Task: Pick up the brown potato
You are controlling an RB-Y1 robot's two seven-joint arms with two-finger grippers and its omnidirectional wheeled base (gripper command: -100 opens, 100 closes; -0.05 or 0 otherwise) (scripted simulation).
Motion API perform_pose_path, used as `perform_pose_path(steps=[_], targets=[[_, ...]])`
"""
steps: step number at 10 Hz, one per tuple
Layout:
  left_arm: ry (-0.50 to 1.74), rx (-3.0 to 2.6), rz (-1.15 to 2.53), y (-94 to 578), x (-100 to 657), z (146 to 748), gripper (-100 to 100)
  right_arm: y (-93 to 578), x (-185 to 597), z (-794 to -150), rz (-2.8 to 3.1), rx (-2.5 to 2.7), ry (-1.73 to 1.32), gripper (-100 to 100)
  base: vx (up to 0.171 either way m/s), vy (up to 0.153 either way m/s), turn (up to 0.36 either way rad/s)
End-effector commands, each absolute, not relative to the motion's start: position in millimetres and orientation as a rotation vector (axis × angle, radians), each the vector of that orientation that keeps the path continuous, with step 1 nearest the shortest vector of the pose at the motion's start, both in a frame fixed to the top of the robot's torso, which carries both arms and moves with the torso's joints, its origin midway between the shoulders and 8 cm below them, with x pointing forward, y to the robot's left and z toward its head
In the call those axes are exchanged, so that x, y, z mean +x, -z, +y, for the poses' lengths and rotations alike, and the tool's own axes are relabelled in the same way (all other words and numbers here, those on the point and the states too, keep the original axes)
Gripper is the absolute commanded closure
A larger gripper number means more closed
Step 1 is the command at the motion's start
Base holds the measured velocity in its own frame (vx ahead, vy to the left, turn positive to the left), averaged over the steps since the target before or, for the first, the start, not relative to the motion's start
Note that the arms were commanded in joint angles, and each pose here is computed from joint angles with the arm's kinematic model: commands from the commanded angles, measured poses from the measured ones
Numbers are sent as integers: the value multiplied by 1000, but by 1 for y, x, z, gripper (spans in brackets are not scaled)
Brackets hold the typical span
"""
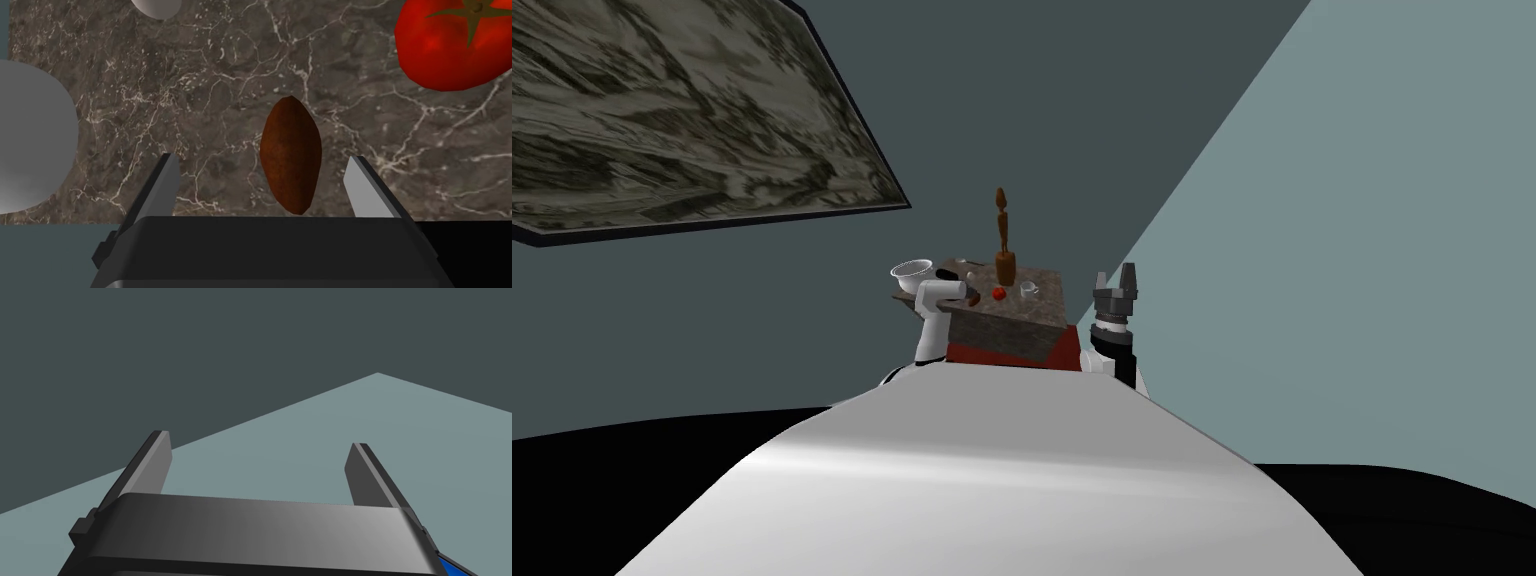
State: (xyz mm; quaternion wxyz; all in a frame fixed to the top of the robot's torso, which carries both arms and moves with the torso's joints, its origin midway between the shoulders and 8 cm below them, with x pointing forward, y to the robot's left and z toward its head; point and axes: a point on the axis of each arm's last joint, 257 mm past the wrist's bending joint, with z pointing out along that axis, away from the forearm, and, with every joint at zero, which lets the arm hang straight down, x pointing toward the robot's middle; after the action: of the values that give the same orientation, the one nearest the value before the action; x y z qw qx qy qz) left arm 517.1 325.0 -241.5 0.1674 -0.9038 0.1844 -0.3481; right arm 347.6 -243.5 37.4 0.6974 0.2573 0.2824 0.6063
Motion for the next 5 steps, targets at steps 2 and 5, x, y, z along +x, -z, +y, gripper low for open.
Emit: perform_pose_path(steps=[2, 5], targets=[[901, -2660, 509, 261, 503, 321, -100, -37, 348, -243, 630, 574, -1352, 0, 58, 38, -49], [748, -2787, 489, 298, 476, 314, -100, -37, 348, -243, 630, 574, -1352, 0, 105, 69, -66]])
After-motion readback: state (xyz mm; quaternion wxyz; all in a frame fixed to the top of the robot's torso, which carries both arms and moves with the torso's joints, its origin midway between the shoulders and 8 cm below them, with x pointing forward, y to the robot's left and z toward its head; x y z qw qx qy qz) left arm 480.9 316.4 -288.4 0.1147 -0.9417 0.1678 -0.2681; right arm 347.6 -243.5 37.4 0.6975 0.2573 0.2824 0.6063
